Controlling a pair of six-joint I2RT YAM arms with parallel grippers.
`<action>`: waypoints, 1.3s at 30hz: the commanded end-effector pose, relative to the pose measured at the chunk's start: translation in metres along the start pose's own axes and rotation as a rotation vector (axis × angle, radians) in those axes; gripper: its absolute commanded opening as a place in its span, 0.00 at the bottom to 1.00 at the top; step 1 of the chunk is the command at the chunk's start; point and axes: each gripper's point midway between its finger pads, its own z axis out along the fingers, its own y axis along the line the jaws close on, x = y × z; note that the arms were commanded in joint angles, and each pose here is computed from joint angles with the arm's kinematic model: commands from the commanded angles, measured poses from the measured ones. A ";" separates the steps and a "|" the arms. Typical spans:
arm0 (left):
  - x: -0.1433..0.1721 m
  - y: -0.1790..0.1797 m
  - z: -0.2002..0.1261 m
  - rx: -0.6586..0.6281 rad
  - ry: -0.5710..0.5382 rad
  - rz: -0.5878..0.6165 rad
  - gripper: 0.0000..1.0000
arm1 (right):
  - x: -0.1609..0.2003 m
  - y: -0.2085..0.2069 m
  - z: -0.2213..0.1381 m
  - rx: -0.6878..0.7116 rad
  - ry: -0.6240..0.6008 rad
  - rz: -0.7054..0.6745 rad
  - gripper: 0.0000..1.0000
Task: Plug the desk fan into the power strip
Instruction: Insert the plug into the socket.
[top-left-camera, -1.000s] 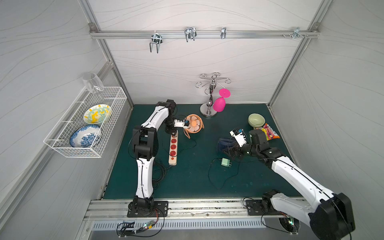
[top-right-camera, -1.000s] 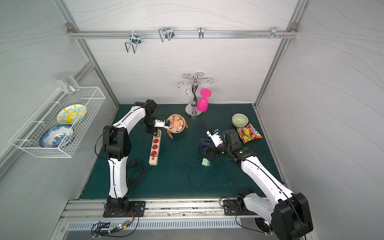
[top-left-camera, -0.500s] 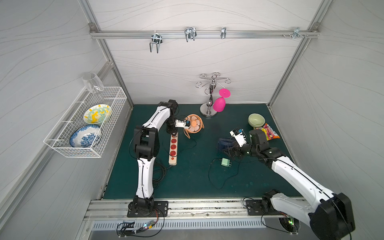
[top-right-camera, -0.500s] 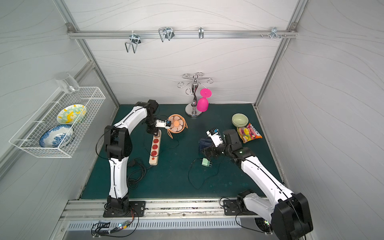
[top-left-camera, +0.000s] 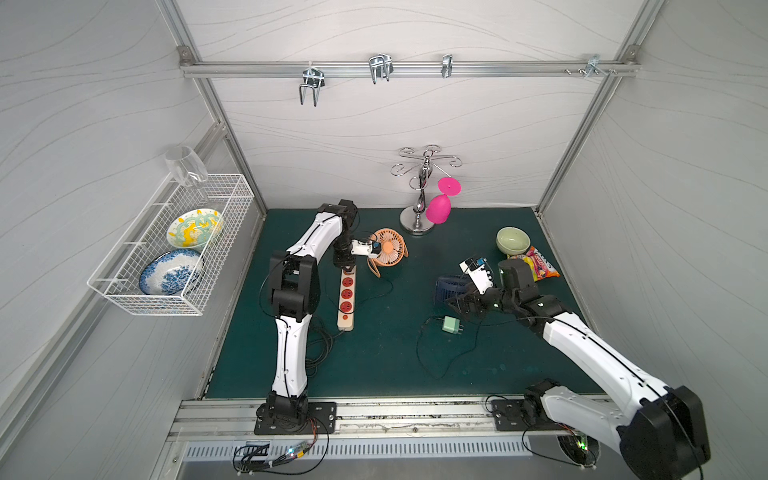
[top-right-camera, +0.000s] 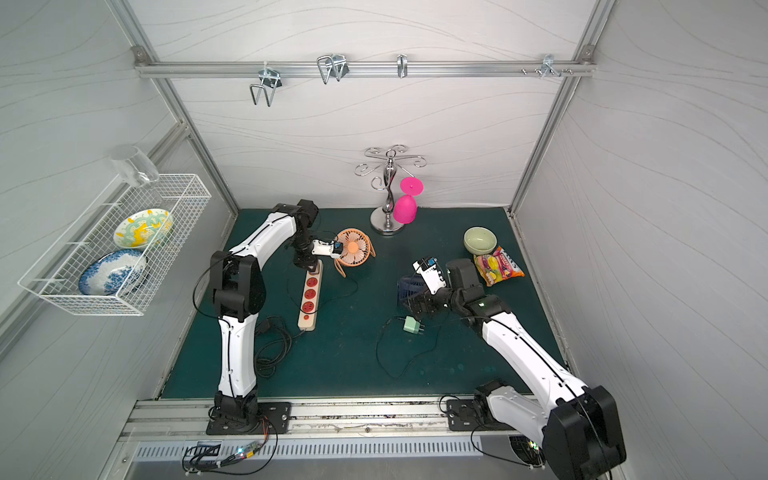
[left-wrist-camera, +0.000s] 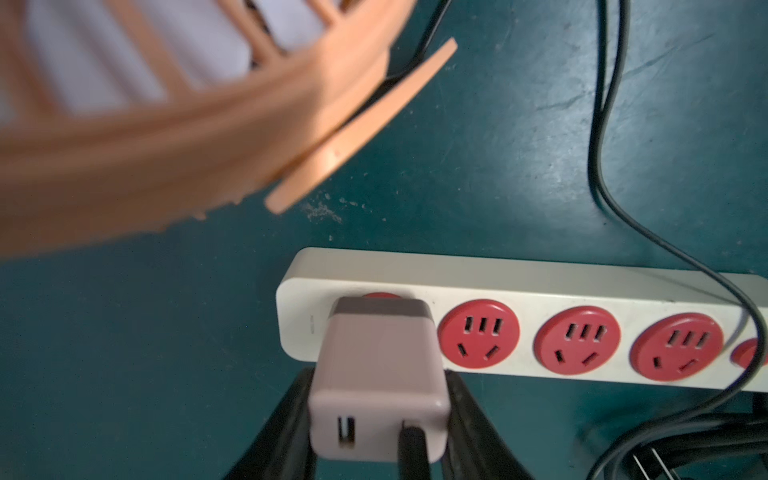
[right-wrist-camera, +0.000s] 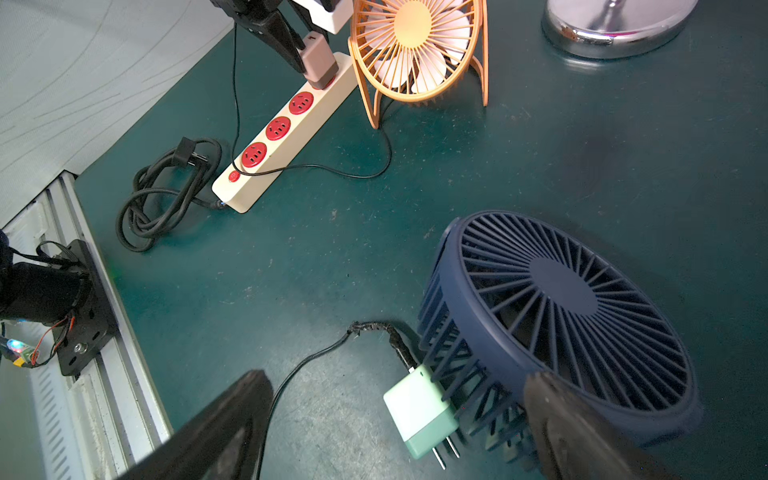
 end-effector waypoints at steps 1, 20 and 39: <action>0.011 -0.009 0.079 0.105 0.086 -0.028 0.00 | -0.008 0.001 -0.005 0.003 -0.017 0.000 0.99; -0.005 0.005 0.037 -0.007 -0.026 -0.058 0.53 | -0.013 0.003 -0.010 0.000 -0.027 -0.008 0.99; -0.031 -0.004 -0.098 -0.204 -0.262 -0.091 1.00 | -0.019 0.008 -0.033 0.044 -0.072 0.052 0.99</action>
